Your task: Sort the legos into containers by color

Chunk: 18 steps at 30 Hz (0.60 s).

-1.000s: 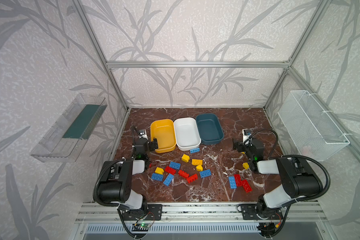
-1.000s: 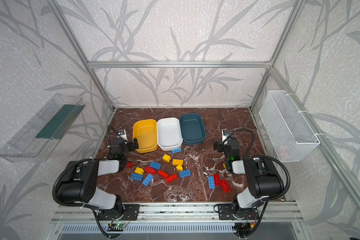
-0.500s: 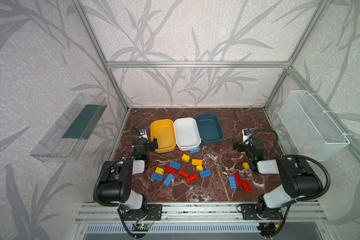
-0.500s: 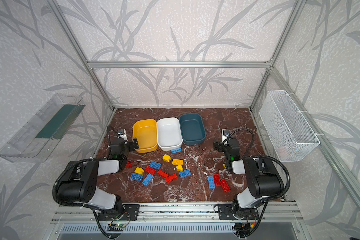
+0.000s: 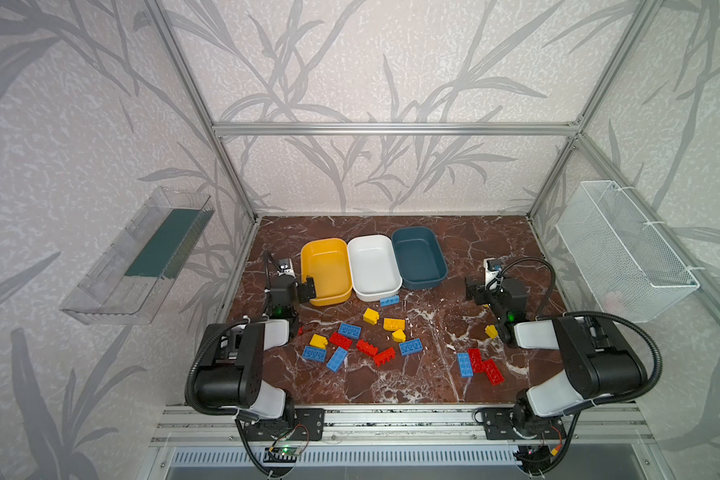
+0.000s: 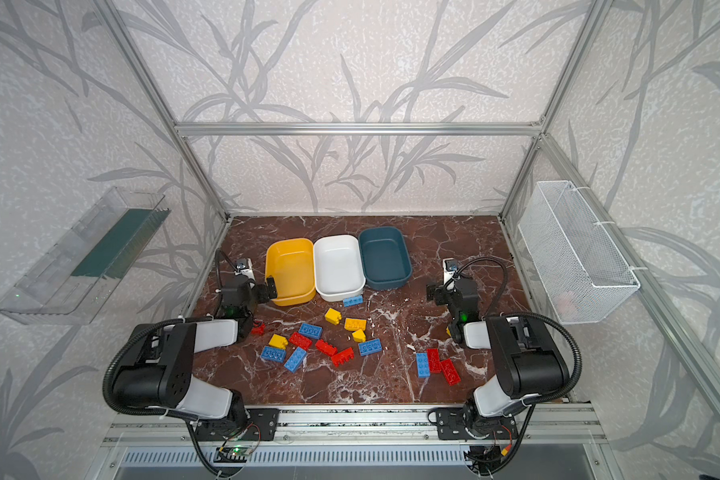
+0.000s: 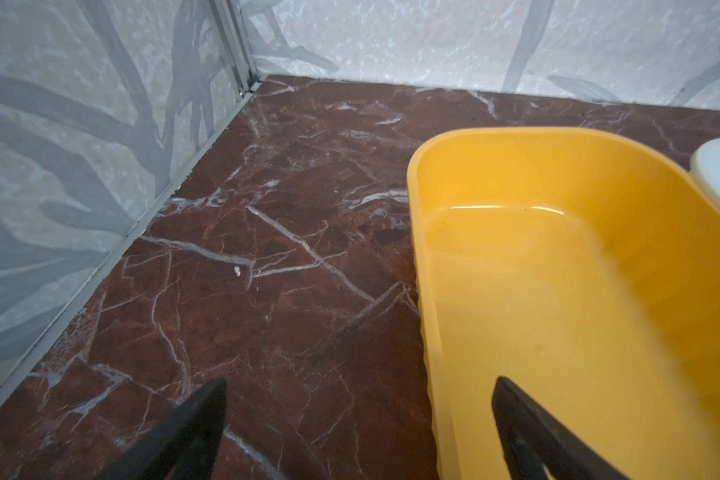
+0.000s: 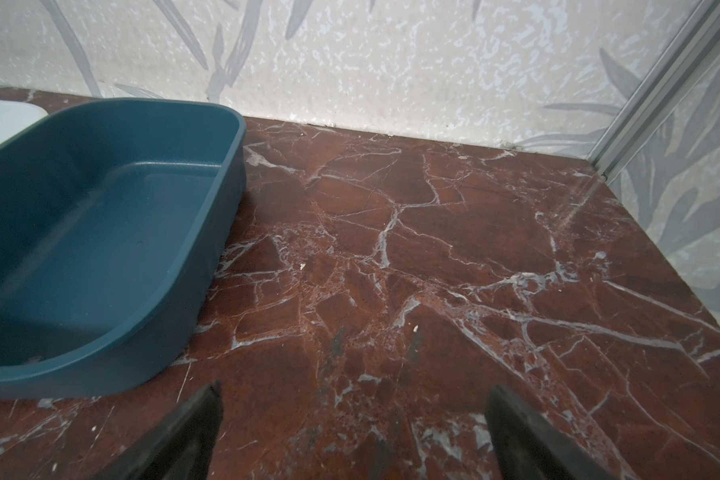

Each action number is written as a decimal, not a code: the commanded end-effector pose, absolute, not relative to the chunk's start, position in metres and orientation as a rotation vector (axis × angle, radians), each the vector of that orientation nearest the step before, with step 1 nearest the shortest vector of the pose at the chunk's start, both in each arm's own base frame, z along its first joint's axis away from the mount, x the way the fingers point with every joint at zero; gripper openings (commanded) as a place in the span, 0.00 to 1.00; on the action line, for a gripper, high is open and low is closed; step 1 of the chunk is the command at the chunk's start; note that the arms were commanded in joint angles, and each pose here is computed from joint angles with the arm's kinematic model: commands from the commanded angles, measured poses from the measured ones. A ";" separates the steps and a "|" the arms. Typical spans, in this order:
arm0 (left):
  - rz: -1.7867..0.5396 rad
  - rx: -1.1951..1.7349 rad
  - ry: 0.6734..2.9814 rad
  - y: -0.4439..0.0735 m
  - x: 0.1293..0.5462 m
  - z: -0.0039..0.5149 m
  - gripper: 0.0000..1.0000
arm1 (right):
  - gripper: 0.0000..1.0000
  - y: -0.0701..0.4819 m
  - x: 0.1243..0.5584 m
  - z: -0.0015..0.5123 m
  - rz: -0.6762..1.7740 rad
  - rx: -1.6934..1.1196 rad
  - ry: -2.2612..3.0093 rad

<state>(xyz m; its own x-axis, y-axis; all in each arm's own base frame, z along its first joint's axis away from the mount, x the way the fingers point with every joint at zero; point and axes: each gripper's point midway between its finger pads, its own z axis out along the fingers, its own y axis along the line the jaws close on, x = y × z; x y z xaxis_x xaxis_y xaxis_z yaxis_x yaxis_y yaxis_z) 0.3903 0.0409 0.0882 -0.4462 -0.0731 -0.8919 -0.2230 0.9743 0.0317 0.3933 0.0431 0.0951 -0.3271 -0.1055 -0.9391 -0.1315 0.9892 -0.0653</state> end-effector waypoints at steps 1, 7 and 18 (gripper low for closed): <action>0.168 -0.202 2.042 0.039 0.395 0.119 0.99 | 0.99 0.039 0.395 0.125 -0.042 -0.147 1.885; 0.103 -0.283 1.944 0.037 0.376 0.170 0.99 | 0.99 0.031 0.390 0.157 -0.057 0.035 1.953; -0.022 -0.492 2.144 0.018 0.330 0.258 0.99 | 1.00 0.033 0.357 0.157 -0.093 0.277 2.267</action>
<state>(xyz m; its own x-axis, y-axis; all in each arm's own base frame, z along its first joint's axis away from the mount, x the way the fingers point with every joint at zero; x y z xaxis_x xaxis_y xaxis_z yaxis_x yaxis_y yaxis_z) 0.3691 0.0243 0.2833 -0.3326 -0.2909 -0.8971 -0.2677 0.9412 -0.2060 0.3881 0.0439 0.1890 -0.4886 0.1274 -0.8631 0.1396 0.9880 0.0668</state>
